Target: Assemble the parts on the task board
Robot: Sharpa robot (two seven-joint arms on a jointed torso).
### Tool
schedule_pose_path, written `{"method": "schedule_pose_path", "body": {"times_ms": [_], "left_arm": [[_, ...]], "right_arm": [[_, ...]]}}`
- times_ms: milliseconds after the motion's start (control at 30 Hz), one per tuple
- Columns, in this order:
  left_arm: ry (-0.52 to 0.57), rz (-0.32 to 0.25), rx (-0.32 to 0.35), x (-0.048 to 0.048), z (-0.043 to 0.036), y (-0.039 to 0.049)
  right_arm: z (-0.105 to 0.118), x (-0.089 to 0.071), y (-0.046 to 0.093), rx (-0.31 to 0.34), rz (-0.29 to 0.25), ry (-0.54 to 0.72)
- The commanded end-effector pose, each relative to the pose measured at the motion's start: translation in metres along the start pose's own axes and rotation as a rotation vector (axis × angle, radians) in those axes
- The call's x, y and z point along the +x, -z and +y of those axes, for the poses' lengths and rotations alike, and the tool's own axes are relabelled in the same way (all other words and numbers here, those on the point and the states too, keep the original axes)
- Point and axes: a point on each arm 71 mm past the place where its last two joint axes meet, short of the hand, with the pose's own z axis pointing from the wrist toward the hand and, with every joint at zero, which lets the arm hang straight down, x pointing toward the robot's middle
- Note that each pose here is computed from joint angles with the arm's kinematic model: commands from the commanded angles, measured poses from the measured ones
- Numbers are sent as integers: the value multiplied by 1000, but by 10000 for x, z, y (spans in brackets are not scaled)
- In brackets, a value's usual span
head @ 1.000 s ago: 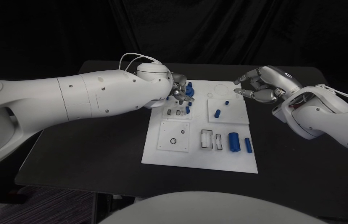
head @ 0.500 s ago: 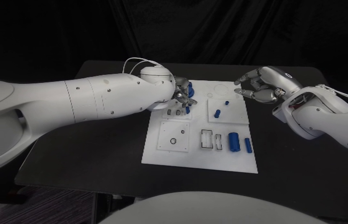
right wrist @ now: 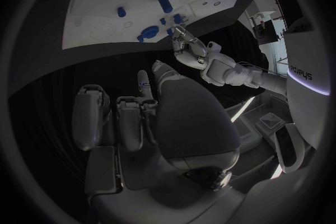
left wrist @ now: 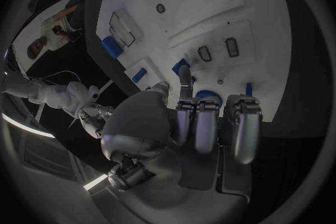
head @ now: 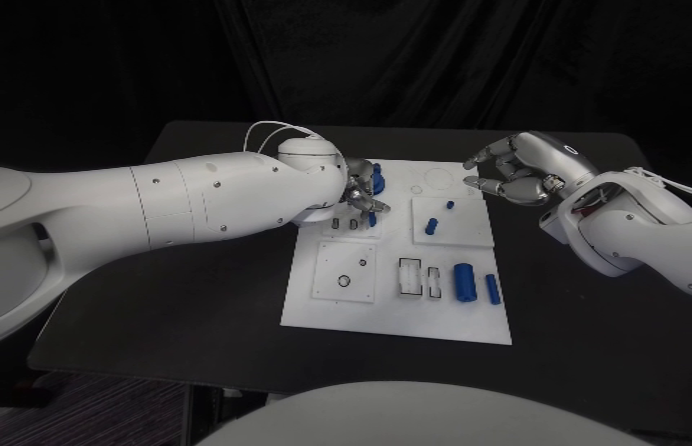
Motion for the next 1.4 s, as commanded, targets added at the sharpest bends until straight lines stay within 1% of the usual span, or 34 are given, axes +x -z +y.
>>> {"method": "schedule_pose_path", "body": {"times_ms": [33,433,833,1167,1400], "left_arm": [[4,10,5,23,-20,-8],[7,14,-2,45,-8,-27],[14,11,-5,66,22,-39],[11,19,-4,77,13,-48],[8,28,-10,86,25,-59]], "right_arm": [[-11,12,5,19,8,-1],[-10,17,3,20,13,-2],[-17,26,-4,25,22,-1],[-16,36,-14,26,30,-1],[-18,39,-15,28,33,-1]]}}
